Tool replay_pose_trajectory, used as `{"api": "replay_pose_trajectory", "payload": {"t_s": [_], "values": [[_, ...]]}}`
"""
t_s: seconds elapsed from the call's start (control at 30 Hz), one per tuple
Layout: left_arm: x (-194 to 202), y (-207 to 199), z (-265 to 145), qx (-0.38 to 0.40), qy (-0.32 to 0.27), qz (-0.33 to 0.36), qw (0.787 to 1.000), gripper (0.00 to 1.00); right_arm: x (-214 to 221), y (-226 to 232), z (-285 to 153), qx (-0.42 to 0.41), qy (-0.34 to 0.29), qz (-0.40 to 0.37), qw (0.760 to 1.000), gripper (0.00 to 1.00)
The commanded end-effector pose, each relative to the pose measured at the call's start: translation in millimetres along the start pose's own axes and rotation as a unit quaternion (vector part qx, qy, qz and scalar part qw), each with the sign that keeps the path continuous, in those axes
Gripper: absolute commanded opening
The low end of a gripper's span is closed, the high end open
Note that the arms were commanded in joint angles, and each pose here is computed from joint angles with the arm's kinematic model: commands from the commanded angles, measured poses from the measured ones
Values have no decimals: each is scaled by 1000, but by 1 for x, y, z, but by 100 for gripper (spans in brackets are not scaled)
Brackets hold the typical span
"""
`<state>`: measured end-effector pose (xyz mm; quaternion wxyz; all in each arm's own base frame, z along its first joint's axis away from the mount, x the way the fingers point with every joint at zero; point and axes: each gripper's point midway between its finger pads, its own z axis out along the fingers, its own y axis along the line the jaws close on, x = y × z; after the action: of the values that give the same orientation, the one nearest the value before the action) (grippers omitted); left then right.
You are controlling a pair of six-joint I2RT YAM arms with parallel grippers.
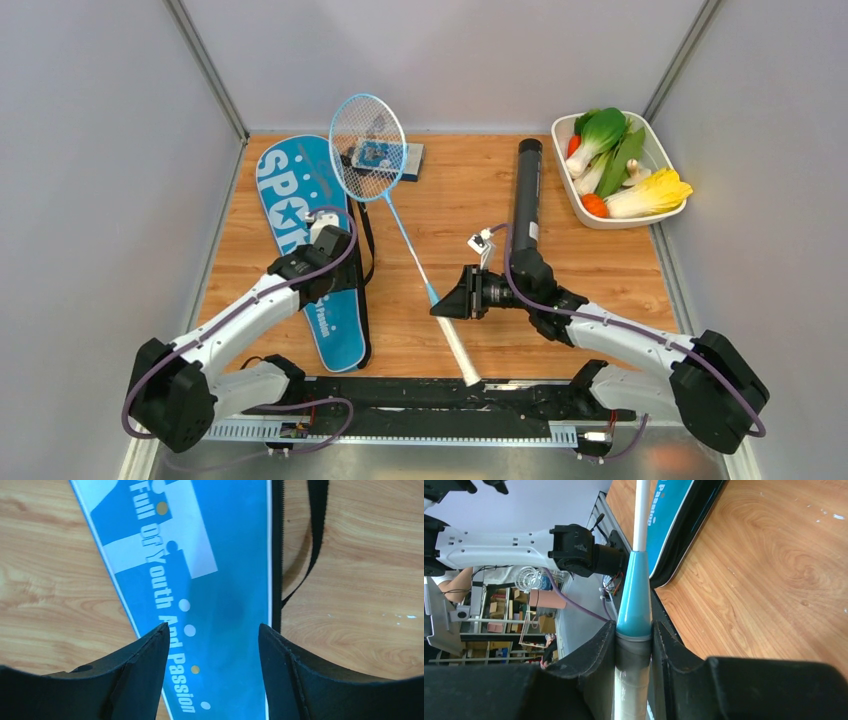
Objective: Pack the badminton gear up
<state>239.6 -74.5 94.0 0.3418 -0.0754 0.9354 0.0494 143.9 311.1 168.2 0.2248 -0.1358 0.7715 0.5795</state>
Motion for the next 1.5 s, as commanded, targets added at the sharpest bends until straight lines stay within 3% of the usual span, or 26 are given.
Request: {"api": "replay_pose_trajectory", "payload": {"t_s": [0.0,0.3,0.53,0.67,0.77,0.83,0.87,1.17,1.47], "values": [[-25,-34,-1,72,-26,-5,997,72,-13,29,-1,-64,-16,-44,997,0],[-7,-66,19,125,21,1,992,71,-9,3,-7,0,-37,-7,999,0],[12,-49,44,53,55,27,997,64,-4,-4,-12,9,-49,1,999,0],[15,-47,45,49,60,32,996,44,0,-9,-14,13,-54,18,998,0],[13,-45,41,52,56,32,997,17,3,-10,-16,8,-61,38,997,0],[10,-43,35,52,49,28,997,3,4,-11,-16,8,-62,46,997,0],[8,-41,33,51,45,26,997,1,4,-11,-16,9,-62,49,997,0],[-12,-27,0,57,-9,-39,998,0,24,-20,-14,12,-38,94,995,0],[-18,-31,-17,91,-26,-74,993,0,45,16,3,-57,25,124,990,0]]}}
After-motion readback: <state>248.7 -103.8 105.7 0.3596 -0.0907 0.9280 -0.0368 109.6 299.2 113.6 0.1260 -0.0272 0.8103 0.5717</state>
